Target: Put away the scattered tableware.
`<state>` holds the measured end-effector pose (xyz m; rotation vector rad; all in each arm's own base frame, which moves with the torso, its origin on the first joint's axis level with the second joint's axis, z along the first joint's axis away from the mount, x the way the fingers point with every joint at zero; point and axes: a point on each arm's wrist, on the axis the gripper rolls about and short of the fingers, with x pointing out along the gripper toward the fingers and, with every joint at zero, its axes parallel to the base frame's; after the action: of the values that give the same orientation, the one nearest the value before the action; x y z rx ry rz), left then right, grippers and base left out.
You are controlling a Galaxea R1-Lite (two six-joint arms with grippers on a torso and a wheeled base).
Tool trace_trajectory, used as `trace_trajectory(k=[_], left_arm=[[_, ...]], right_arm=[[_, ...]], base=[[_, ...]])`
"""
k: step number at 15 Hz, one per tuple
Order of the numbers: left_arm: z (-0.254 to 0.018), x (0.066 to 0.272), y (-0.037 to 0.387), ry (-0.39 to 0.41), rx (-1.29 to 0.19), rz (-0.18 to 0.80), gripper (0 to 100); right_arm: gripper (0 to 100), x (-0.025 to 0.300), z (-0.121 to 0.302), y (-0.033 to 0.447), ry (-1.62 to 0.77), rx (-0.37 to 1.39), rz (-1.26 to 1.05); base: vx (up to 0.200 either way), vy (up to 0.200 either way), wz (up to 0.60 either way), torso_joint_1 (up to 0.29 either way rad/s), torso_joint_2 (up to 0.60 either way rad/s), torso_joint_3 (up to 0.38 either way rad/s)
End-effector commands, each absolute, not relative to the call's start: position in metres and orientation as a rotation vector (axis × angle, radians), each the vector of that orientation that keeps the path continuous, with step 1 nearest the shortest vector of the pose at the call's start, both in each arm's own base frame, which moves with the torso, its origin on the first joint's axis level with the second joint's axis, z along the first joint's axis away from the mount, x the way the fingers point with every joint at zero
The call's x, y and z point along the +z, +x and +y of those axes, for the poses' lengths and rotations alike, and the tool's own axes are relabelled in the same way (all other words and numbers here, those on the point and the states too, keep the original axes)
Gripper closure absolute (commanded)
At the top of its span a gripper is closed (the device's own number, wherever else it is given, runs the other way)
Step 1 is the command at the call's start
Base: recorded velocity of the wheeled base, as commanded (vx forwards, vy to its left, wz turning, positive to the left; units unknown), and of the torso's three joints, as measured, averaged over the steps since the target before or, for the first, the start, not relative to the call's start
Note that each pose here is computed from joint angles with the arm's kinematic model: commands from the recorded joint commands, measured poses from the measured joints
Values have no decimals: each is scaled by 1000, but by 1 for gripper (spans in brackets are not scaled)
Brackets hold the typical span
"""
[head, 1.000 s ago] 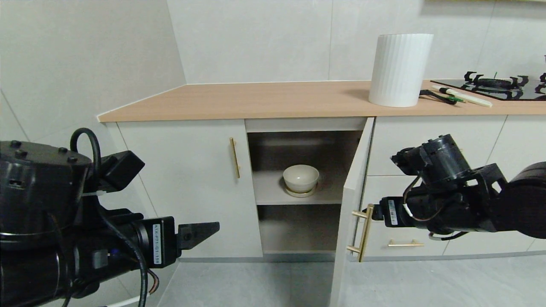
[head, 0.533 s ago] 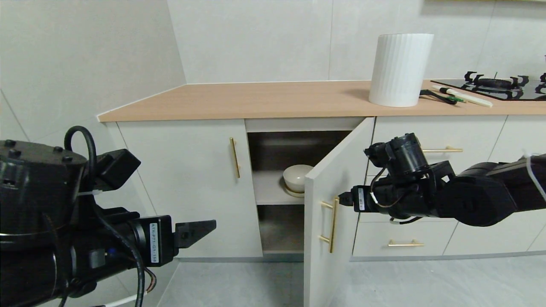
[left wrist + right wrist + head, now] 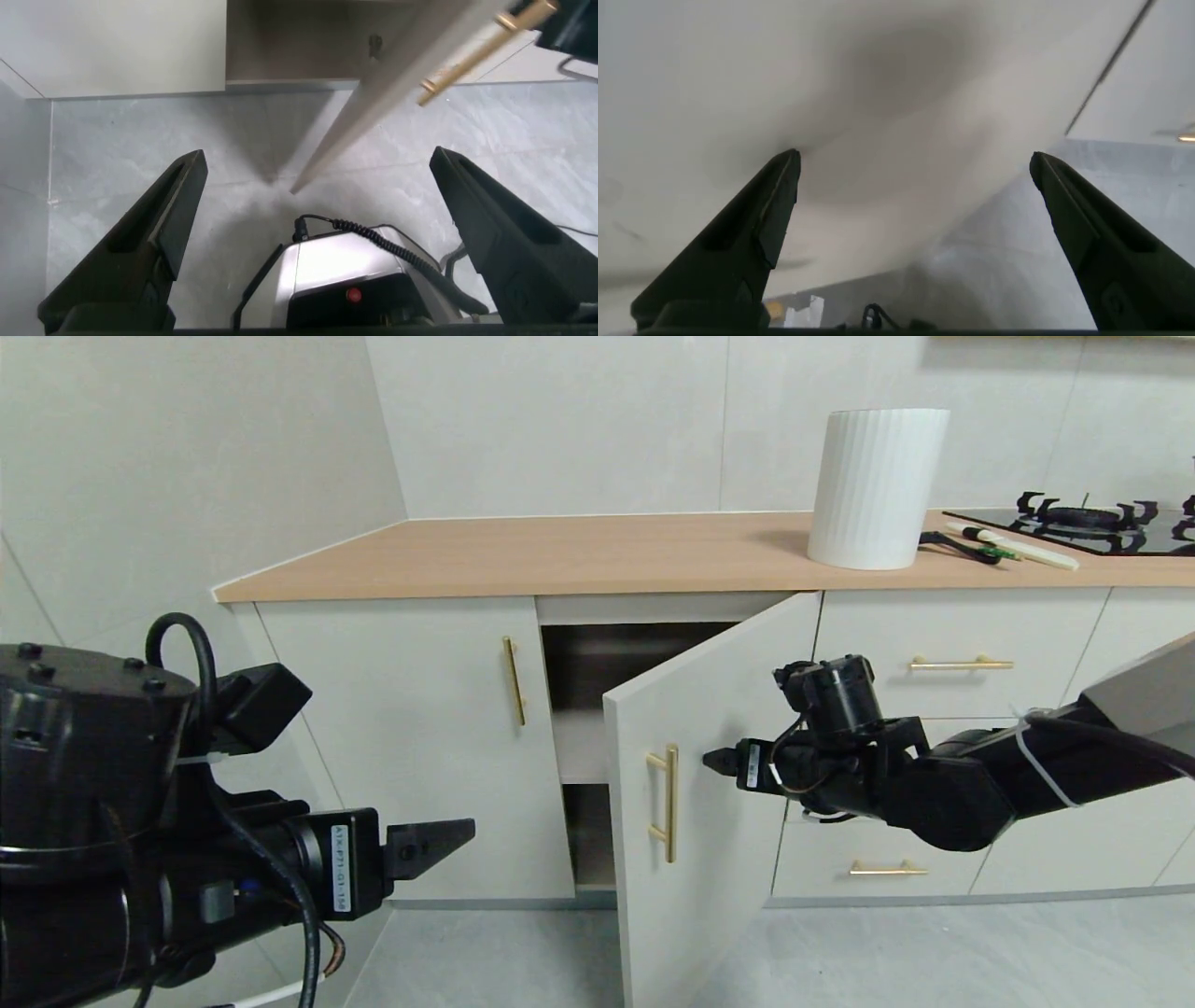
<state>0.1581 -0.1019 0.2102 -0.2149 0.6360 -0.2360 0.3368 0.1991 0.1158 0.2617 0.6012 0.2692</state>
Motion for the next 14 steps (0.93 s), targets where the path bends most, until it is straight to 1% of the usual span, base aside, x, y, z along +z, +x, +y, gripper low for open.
trace_trajectory(k=[1,3,9,12,14], left_arm=[[-102,210,158,-213,-236,638,0],[-102,209,159,-211,-236,641,0],[-102,210,159,-215,-233,638,0],[-102,209,160,-214,-231,640,0],[-102,209,160,-212,-225,638,0]], right_arm=[[0,106,201,340,260,262,617],[0,104,201,341,263,260,621],[0,104,204,346,311,265,574],[0,106,205,346,335,266,562],[0,111,210,352,403,261,545]], base=[[0,0,0,0,0,0],[0,0,0,0,0,0],[200,0,0,-1,3,0],[0,0,0,0,0,0],[0,0,0,0,0,0]])
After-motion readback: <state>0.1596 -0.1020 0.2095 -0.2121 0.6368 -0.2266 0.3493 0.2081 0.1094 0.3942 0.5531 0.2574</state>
